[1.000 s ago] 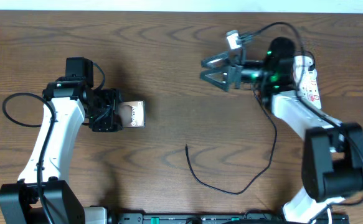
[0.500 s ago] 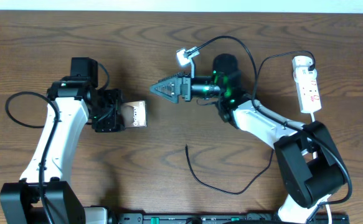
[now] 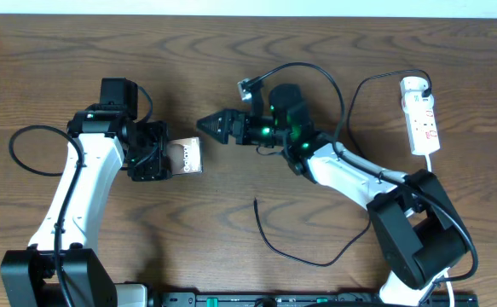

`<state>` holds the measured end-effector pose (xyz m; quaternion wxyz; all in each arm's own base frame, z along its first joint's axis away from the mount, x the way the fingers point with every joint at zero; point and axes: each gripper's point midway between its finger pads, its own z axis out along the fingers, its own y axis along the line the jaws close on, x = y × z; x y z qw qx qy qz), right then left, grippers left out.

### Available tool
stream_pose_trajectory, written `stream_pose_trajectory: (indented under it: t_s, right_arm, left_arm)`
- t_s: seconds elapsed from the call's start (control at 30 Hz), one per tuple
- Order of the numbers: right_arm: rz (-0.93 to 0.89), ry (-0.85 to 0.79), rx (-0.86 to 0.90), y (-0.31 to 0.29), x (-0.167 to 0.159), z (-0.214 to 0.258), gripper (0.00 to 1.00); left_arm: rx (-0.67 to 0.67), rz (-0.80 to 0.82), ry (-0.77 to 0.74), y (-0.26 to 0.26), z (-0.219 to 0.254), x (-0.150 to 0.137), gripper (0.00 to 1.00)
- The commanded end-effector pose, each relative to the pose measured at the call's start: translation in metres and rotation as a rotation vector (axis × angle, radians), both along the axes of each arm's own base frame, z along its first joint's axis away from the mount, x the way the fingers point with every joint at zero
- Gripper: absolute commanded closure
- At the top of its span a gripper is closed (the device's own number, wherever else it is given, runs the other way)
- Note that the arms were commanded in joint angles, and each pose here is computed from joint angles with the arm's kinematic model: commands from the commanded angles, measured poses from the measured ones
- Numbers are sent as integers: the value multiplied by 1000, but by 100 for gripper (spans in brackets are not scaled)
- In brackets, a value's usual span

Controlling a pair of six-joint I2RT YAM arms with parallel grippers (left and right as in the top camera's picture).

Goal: Plug charger to phone and switch on socket
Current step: 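Move the right gripper to the phone and grasp its edge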

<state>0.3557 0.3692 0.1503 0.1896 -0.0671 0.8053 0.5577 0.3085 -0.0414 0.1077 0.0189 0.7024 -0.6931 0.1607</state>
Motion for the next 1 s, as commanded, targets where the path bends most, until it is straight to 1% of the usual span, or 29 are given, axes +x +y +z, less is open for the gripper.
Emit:
stream_pose_trajectory:
  t_s: [0.0, 0.1, 0.43, 0.57, 0.6, 0.67, 0.83, 0.97]
  right_arm:
    - [13, 6, -20, 12, -9, -3, 2]
    - [26, 19, -33, 18, -17, -7, 2]
    - [83, 20, -35, 36, -40, -7, 17]
    - [102, 19, -36, 42, -47, -7, 32]
    - [103, 19, -36, 43, -49, -7, 39]
    - [104, 17, -38, 44, -50, -8, 47]
    - [100, 13, -43, 47, -51, -8, 50]
    - [101, 13, -44, 47, -52, -8, 52]
  left_arm:
    - [3, 13, -10, 1, 3, 2, 93]
    - [-3, 19, -8, 0, 4, 2, 93]
    - [-12, 17, -8, -1, 4, 2, 93]
    - [-28, 13, -8, -4, 5, 2, 93]
    - [-28, 12, -8, -4, 5, 2, 93]
    - [-34, 11, -8, -5, 5, 2, 93]
    - [-106, -5, -8, -18, 9, 1, 93]
    - [-113, -13, -9, -19, 9, 1, 93]
